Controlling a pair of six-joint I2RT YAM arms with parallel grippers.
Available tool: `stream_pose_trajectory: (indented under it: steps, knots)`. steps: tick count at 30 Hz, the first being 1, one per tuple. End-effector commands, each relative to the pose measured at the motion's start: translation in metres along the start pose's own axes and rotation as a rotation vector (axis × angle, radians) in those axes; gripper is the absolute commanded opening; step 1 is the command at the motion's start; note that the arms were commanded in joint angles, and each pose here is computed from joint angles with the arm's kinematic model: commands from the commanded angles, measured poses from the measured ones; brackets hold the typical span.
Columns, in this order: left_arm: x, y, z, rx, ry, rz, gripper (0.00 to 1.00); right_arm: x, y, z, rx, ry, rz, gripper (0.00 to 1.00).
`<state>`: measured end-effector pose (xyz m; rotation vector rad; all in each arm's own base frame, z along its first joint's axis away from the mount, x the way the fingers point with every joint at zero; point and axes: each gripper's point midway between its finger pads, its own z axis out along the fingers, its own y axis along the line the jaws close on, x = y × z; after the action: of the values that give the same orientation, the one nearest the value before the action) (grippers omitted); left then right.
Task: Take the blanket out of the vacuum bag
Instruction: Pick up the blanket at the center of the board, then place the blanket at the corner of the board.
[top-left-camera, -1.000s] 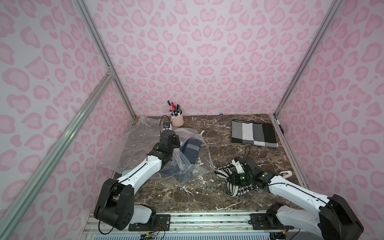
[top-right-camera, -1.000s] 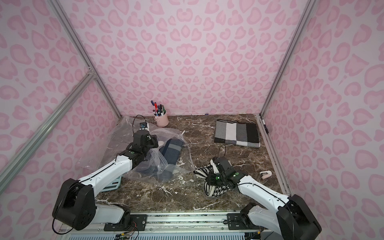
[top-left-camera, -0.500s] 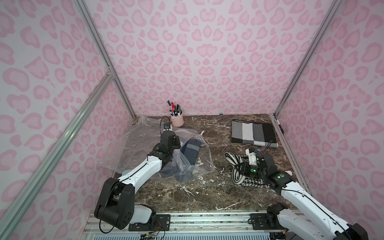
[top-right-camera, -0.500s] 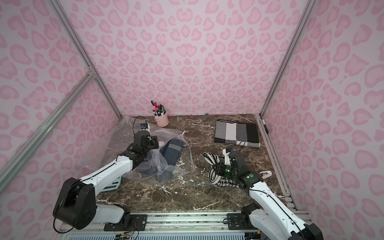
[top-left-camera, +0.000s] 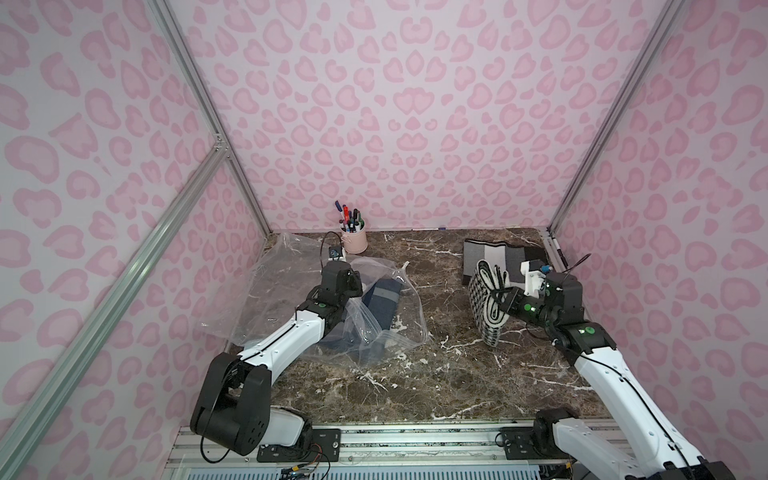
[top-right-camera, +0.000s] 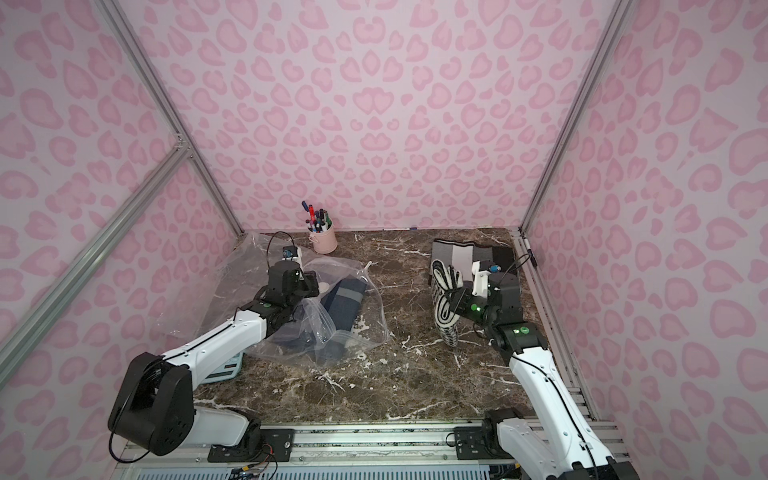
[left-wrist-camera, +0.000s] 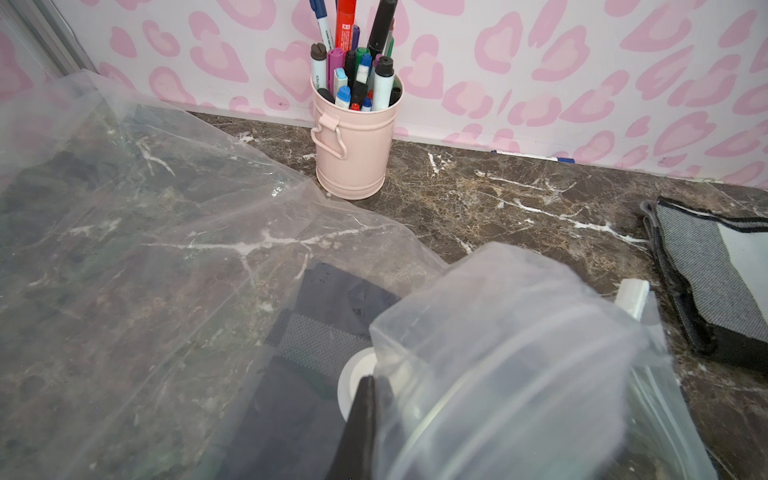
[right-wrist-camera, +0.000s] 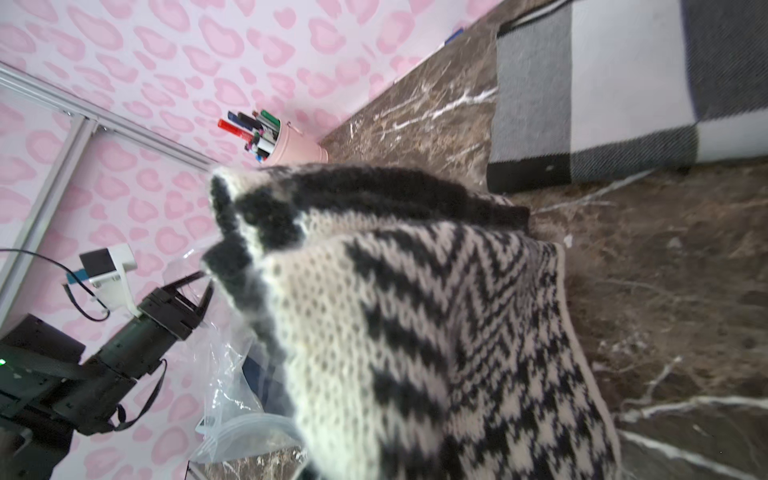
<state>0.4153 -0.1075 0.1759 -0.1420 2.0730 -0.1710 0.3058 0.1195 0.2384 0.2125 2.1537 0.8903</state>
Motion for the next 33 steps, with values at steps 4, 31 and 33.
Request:
stream_pose_trajectory:
  steps: [4, 31, 33]
  knots:
    - [0.002, 0.004, 0.0, -0.021, 0.003, -0.002, 0.04, -0.039, 0.003, -0.004, -0.048, -0.053, -0.069, 0.0]
    - [-0.003, 0.002, 0.003, -0.02, 0.001, 0.002, 0.04, -0.185, -0.108, -0.027, 0.074, -0.249, -0.042, 0.0]
    - [-0.003, 0.002, 0.003, -0.022, -0.001, 0.004, 0.04, -0.193, -0.118, -0.023, 0.081, -0.258, -0.034, 0.0]
